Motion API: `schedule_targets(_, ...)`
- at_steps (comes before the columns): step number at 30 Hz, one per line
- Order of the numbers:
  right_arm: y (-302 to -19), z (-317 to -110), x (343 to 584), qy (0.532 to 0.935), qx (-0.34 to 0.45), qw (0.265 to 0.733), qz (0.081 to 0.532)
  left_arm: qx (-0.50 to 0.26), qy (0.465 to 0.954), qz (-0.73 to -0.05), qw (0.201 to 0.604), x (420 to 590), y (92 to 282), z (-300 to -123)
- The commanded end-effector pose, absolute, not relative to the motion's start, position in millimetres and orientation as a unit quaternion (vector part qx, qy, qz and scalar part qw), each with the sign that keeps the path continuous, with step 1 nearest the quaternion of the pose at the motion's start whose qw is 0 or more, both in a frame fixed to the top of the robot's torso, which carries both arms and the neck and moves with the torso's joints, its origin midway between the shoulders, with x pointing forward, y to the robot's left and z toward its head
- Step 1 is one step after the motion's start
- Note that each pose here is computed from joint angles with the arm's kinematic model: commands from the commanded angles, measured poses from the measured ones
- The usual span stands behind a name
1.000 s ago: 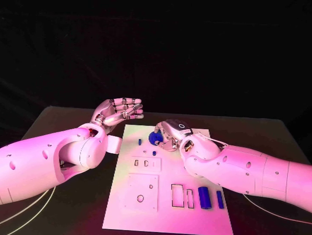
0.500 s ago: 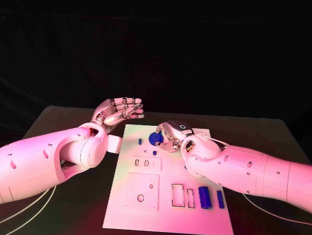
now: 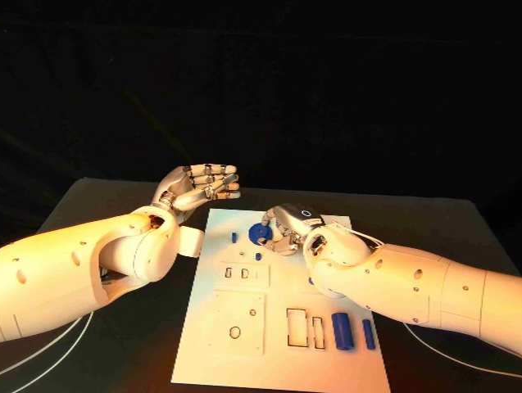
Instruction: Assemble the parts on the task board
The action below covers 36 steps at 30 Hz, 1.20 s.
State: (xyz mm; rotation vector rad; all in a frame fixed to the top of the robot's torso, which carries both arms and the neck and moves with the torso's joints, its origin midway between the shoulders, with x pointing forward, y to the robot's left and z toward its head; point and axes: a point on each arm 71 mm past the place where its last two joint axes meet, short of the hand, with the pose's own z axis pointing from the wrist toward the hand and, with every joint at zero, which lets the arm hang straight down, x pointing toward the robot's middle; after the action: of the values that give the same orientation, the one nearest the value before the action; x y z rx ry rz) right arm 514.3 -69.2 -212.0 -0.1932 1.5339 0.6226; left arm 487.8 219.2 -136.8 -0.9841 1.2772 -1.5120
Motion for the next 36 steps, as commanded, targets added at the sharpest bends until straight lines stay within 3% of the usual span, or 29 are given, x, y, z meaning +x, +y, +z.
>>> schedule_targets(1,-68.1,-218.2,511.8,0.703,-0.086,0.647,0.283,-0.388,0.516,-0.621,0.445,486.7,216.2,-134.6)
schedule_targets(30,-82.9,-220.1,509.5,0.725,-0.078,0.625,0.278,-0.388,0.517,-0.618,0.449,486.0,220.1,-134.3)
schedule_targets(36,-91.7,-215.6,508.9,0.714,-0.067,0.639,0.28,-0.388,0.517,-0.617,0.45,485.9,220.9,-134.3)
